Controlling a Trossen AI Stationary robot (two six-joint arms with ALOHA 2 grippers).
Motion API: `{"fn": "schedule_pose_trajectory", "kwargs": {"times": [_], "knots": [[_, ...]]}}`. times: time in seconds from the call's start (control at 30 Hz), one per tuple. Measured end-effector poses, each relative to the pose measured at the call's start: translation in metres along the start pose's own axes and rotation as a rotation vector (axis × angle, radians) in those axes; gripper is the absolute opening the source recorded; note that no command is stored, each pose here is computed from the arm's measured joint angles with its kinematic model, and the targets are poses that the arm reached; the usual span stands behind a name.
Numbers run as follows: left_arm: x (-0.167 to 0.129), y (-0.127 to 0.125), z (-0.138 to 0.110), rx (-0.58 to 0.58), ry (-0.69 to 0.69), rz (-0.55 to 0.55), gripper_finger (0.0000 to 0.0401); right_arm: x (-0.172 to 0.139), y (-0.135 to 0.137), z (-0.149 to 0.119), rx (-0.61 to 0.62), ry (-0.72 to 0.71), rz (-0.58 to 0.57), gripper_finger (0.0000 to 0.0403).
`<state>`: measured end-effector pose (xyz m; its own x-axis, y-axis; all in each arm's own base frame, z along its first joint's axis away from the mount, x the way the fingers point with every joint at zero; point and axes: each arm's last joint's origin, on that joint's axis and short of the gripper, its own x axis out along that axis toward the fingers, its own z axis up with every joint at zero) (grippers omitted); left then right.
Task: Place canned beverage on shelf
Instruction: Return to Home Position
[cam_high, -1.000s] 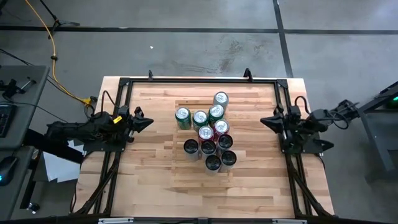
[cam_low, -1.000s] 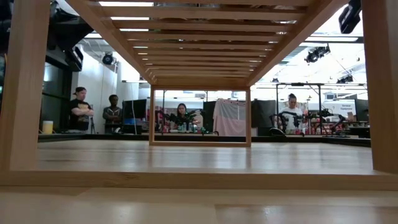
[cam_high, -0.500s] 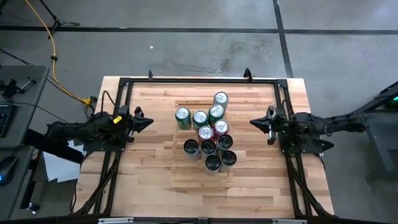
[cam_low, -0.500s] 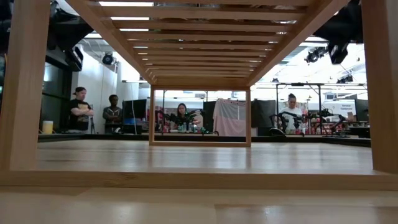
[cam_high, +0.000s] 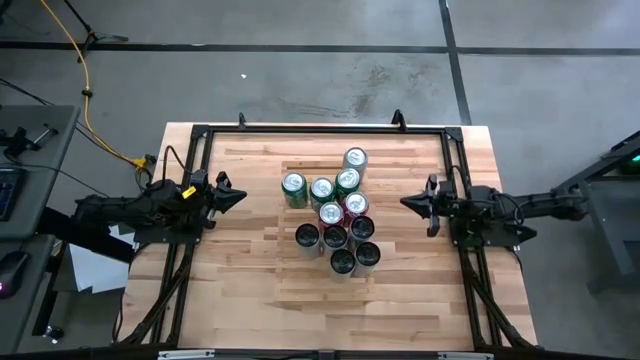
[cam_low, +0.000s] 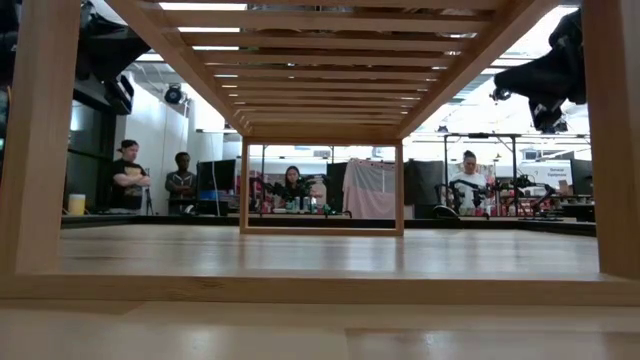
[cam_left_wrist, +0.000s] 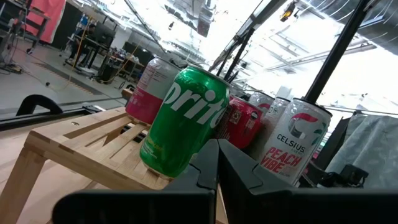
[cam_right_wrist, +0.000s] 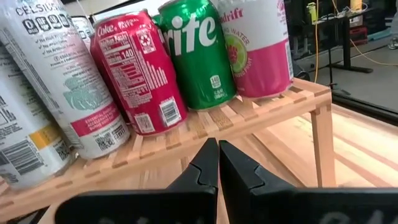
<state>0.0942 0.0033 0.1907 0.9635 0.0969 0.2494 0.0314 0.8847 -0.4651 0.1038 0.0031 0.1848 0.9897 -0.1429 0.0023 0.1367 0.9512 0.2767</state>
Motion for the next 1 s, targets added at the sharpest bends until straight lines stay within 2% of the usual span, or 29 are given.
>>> {"fn": "schedule_pose_trajectory", "kwargs": {"times": [0.3, 0.53, 1.0], "knots": [[0.0, 0.0, 0.0, 0.0, 0.0, 0.0, 0.0001, -0.005, -0.005, -0.014, -0.007, -0.028, 0.007, 0.0], [0.0, 0.0, 0.0, 0.0, 0.001, 0.0, 0.0001, -0.007, -0.006, -0.012, -0.089, -0.056, -0.008, 0.0], [0.0, 0.0, 0.0, 0.0, 0.0, 0.0, 0.0001, -0.006, -0.006, -0.014, -0.09, -0.034, -0.006, 0.0]]}}
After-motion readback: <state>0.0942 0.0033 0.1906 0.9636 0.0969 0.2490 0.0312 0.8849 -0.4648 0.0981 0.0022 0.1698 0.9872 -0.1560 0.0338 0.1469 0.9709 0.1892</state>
